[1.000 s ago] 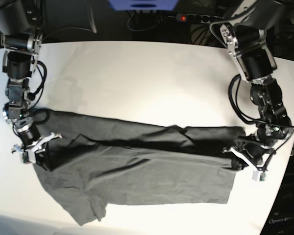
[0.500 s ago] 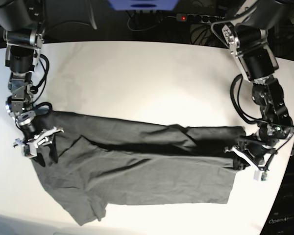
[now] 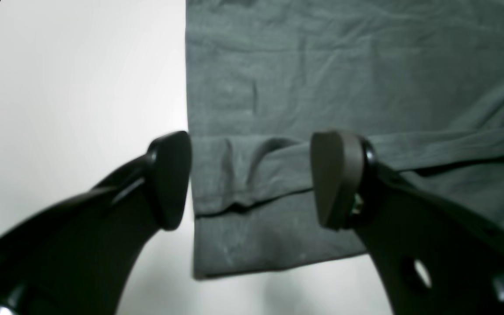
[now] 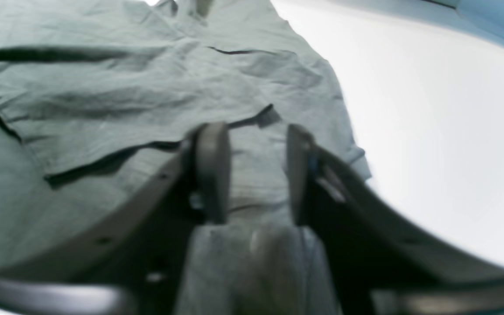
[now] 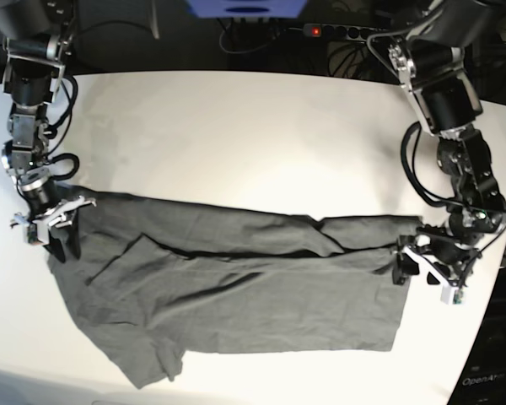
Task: Fold the T-shirt properly
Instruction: 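Move the left gripper along the folded edge toward the shirt's middle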
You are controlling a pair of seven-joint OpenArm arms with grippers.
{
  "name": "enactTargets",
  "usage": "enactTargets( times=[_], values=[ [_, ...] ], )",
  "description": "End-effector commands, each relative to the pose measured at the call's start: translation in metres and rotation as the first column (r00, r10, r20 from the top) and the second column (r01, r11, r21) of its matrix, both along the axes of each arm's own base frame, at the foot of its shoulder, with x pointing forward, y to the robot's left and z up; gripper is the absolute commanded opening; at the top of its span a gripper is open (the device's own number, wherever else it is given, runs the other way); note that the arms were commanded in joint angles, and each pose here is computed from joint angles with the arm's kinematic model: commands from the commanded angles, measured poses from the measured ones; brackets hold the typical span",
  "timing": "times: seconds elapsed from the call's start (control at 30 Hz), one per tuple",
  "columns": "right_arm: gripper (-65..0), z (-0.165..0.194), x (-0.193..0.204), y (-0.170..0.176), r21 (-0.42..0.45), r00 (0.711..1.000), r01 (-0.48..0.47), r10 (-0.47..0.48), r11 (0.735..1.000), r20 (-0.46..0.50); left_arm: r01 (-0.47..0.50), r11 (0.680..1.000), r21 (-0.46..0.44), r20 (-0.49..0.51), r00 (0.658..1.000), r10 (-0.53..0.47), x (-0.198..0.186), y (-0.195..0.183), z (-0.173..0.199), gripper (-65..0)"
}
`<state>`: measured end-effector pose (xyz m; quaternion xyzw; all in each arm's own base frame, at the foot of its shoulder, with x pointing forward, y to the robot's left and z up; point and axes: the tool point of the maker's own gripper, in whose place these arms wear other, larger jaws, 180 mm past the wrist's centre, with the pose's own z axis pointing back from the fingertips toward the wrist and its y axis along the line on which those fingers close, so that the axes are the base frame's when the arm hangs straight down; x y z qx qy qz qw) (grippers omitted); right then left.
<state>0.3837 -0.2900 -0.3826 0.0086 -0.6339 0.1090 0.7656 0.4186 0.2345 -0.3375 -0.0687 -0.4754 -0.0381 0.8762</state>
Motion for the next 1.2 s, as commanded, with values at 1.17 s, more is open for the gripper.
enactTargets(
  times=[1.17],
  values=[
    [-63.5, -0.047, -0.021, 0.013, 0.106, 0.995, 0.043, -0.032, 0.993, -0.098, 0.04, 0.996, -0.074, -0.05, 0.998, -0.044, -0.003, -0.029, -0.03, -22.6]
  ],
)
